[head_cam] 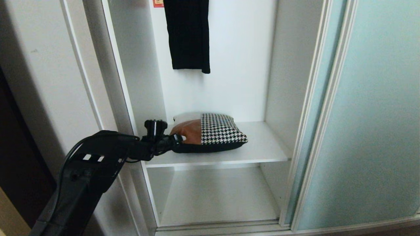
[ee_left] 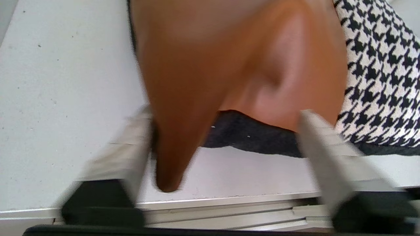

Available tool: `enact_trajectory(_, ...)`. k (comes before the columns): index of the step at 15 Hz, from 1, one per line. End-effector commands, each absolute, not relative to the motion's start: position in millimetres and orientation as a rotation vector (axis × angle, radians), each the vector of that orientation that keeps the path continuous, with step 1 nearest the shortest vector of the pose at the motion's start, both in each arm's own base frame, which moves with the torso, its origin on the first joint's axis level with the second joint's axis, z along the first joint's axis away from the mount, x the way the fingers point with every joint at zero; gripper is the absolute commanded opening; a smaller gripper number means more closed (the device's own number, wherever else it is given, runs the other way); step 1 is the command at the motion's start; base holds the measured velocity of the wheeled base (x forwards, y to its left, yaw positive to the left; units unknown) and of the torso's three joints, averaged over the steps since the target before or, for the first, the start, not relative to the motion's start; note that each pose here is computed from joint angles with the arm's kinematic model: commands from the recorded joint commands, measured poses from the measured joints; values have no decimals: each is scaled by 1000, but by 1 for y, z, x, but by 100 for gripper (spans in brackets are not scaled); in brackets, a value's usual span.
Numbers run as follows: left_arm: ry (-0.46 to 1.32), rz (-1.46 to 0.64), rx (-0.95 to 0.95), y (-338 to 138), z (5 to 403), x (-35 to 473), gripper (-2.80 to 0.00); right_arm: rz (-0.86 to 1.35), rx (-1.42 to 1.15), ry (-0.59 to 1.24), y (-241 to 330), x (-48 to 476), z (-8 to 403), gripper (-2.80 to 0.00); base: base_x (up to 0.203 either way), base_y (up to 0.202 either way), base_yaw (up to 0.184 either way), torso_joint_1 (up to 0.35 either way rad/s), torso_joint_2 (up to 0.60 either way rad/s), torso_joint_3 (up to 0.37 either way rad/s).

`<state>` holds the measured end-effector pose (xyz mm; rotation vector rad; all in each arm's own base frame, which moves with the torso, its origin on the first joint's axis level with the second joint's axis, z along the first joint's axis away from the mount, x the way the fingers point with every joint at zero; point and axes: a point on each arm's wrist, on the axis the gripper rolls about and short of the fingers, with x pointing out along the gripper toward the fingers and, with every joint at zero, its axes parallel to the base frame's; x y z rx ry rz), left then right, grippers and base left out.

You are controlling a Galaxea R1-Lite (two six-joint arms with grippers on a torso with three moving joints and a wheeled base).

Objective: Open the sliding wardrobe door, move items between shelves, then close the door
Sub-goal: Place the pillow on the lower shelf

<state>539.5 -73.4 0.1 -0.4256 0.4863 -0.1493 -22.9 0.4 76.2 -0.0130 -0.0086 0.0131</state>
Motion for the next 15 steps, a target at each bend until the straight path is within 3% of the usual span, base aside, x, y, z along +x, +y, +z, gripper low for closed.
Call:
enact_trajectory(1,475,-154,-432,-74,7,540,-280,14,-14,-9,0,-23,76,-280,0,0,0,0,0,0)
enact_trajectory(8,494,-156,-435,-74,4,539,-280,14,-14,-9,0,-23,76,-280,0,0,0,0,0,0)
enact_trajectory(15,639,-195,-472,-83,22,512,-280,14,-14,-9,0,-23,76,-280,0,0,0,0,0,0)
